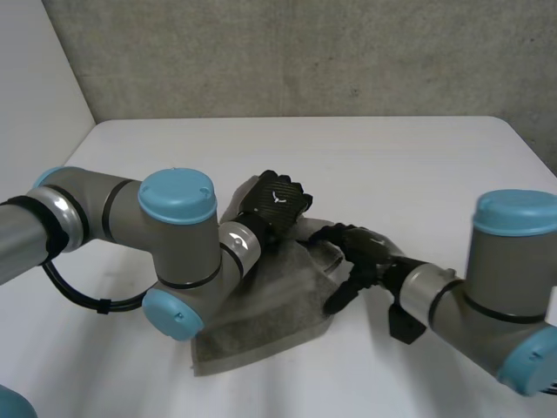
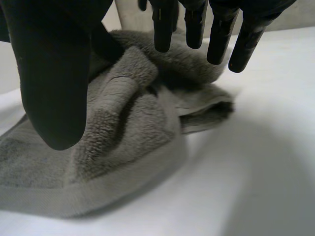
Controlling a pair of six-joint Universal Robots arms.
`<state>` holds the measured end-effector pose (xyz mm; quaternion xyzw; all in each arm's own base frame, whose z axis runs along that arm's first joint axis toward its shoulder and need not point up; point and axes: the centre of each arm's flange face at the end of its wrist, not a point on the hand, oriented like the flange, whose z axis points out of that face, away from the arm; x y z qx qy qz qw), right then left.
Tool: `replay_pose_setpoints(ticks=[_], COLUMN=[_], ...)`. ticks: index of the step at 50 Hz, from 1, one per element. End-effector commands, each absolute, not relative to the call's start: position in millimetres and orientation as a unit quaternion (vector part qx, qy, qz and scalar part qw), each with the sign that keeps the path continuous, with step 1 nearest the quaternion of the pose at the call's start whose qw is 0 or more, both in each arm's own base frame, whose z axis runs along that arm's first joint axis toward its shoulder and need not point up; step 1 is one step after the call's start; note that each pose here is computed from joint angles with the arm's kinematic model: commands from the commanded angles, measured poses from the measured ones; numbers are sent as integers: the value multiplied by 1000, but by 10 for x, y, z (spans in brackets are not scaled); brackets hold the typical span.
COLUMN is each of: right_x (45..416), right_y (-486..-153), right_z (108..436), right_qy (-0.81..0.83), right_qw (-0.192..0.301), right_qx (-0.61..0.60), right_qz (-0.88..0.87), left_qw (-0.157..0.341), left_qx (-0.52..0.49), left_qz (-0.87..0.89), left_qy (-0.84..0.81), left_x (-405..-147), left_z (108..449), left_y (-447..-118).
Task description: Fold the towel.
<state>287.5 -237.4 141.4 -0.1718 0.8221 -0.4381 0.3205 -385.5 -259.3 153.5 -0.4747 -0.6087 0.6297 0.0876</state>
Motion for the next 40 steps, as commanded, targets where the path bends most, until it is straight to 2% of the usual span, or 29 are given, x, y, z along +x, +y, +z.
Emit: replay_pose_setpoints(ticks=[1,11,14,16,19,21,22,24,25,26,27,29,30,32,38,40], right_x=[3134,3246,3235,3200,3177,2998,2997,2763,2762,2674,2673,2616,2616,2595,2600,2588], right_y=[-2421,-2497,-2547,-2594,-2620,-2820,-2821,-3032,-3033,-3099,-3099,-3132,-3132,-3152,-3090,-3005], right_z=[1281,1210,1312,1550,1699,1968,1969,2248,2250,2404,2405,2637,2638,2741,2822,2805], right_qy=[824,824,817,799,788,760,759,725,725,704,704,665,665,638,614,607], right_qw=[337,329,327,320,316,276,276,205,205,161,161,91,91,47,18,0], right_qx=[-160,-152,-148,-146,-149,-168,-168,-207,-208,-233,-233,-281,-281,-310,-340,-362], right_qz=[-426,-435,-451,-487,-508,-564,-565,-623,-624,-651,-651,-686,-686,-703,-712,-707], left_qw=[84,75,67,45,34,15,15,2,2,0,0,8,8,30,75,93], left_qx=[-473,-468,-465,-453,-440,-403,-403,-369,-369,-350,-349,-311,-310,-269,-220,-205], left_qz=[625,621,630,648,662,698,698,731,732,747,747,767,768,776,766,739], left_qy=[-615,-624,-618,-611,-605,-592,-592,-574,-574,-566,-565,-561,-561,-570,-599,-635], left_x=[-3817,-3750,-3734,-3693,-3654,-3571,-3571,-3472,-3472,-3409,-3408,-3274,-3273,-3154,-2986,-2880], left_z=[1477,1409,1441,1551,1684,1998,2000,2277,2279,2430,2431,2666,2667,2817,2824,2657], left_y=[-2638,-2739,-2782,-2836,-2863,-2896,-2896,-2919,-2919,-2922,-2922,-2914,-2914,-2895,-2827,-2737])
